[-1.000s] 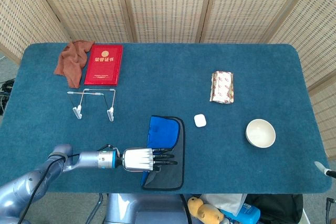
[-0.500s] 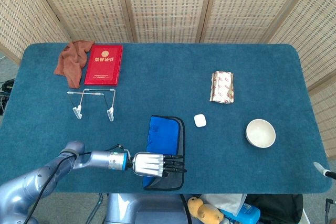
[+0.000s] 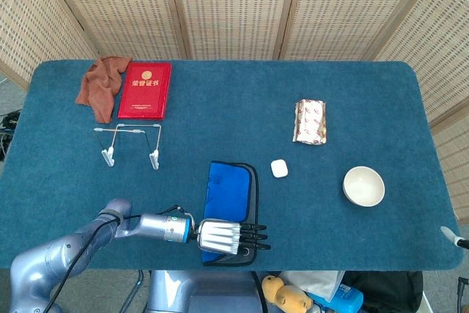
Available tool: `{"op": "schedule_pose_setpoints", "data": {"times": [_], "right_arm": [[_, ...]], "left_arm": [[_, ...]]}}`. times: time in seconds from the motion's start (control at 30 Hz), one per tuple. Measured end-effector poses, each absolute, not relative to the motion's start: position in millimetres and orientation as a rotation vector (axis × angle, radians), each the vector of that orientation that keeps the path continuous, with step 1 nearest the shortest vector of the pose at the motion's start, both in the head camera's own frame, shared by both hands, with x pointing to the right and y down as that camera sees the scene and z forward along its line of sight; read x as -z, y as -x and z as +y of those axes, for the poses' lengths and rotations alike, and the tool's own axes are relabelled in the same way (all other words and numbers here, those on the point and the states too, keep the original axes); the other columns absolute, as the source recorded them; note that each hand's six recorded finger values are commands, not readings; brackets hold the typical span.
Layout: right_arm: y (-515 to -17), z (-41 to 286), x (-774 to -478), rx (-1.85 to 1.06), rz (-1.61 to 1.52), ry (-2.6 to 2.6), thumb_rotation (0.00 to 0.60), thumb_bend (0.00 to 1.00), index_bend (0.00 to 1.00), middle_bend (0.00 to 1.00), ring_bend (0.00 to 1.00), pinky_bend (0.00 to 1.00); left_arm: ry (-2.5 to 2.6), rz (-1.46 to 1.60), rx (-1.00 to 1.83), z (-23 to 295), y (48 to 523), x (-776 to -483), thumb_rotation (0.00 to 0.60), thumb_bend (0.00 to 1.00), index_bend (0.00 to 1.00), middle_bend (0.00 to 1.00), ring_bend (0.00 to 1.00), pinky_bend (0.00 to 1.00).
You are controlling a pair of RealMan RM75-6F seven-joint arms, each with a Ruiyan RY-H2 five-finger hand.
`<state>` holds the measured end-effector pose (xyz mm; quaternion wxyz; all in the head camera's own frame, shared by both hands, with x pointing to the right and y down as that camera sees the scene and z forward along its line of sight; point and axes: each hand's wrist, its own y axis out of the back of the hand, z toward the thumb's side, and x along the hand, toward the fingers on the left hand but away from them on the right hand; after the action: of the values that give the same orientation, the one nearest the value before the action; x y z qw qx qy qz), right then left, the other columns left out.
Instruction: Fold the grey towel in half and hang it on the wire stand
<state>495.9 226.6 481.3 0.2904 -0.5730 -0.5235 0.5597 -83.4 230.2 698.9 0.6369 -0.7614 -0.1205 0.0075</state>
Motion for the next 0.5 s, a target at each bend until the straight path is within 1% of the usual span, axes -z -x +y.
{"op": "schedule_pose_setpoints", "data": {"times": [0.23,0.4,0.5], "right_arm": [[-495,227,-481,-1.491,-1.391,1.533,0.600,0.00,0.00,0.00,0.00,0.00],[-494,228,-482,-1.491,-1.387,1.534,0.600,0.00,0.00,0.00,0.00,0.00],[-493,228,-483,-1.492,-1.381,1.539,0.600,0.00,0.00,0.00,0.00,0.00]], "left_arm": [[1.758,-0.199,-0.017,224,78,-692,0.600,0.46,0.00,0.00,0.00,0.00],[1.784,-0.109,0.001,211,74,-682,0.600,0.46,0.00,0.00,0.00,0.00],[1.795,-0.032,0.043,195,73,-677,0.600,0.45,0.00,0.00,0.00,0.00]]}}
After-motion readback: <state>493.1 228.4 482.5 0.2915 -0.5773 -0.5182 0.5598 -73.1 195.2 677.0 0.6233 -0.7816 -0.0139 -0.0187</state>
